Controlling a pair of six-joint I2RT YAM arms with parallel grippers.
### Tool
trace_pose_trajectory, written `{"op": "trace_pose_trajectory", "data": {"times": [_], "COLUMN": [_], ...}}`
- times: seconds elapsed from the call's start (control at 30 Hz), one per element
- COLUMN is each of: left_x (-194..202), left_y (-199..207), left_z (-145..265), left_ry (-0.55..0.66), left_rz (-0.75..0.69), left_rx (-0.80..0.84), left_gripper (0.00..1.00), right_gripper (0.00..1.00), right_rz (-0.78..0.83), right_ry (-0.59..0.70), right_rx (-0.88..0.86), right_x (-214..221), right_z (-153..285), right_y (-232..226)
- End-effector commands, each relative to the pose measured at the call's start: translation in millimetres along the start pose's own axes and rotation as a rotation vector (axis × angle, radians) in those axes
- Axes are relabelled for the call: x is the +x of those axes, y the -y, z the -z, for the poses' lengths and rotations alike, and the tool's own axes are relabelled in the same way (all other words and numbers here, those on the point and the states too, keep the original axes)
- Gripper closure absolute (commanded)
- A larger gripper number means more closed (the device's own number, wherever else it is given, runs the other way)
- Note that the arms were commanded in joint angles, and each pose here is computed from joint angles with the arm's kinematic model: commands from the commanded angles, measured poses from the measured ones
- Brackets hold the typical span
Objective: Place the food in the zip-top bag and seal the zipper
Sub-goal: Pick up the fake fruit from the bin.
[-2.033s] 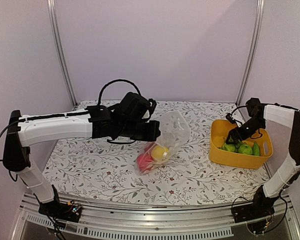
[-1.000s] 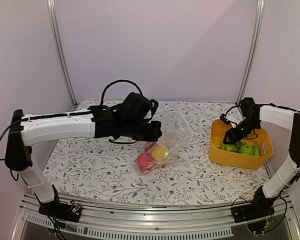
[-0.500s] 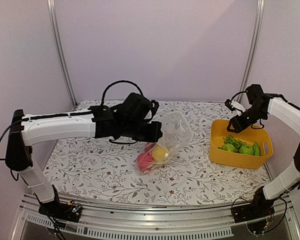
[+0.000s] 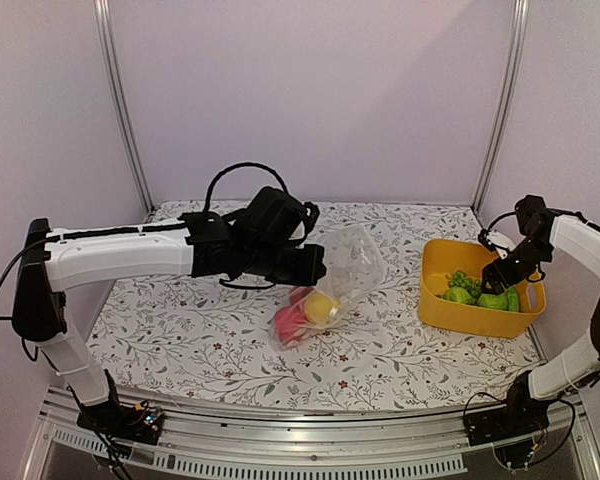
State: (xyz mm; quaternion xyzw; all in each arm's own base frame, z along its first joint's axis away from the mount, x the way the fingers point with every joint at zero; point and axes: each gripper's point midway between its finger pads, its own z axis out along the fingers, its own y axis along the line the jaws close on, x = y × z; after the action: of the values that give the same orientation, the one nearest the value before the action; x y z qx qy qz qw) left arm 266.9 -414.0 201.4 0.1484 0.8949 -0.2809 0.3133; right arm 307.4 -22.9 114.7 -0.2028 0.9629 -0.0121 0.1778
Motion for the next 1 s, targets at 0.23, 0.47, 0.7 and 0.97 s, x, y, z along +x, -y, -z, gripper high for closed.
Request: {"op": "trace_pose_trajectory", "data": {"times": [0.23,0.47,0.7,0.97], "left_x": [2,5,4,7], "left_y": [-9,-9,-10,-11], "left_z": [-6,-6,-5,-7], "left_ry": [-0.020,-0.026,-0.024,-0.032], "left_rz": [-0.009,-0.006,-0.007,-0.007], "left_rx": [-0.020,-0.019,-0.020,-0.024], "left_gripper": [1.00,1.00,1.00,1.00], "right_gripper": [0.16,0.15,0.31,0.49], "right_rz": [-0.022,-0.044,-0.055,-0.056], "right_ry": [-0.098,-0.143,-0.159,-0.088], "right_rx": [-0.006,-0.006,0.003,0.052], "right_x": [21,29,36,19], "right_z": [-34,-51,-55,-25], "right_y": [4,6,9,17]}}
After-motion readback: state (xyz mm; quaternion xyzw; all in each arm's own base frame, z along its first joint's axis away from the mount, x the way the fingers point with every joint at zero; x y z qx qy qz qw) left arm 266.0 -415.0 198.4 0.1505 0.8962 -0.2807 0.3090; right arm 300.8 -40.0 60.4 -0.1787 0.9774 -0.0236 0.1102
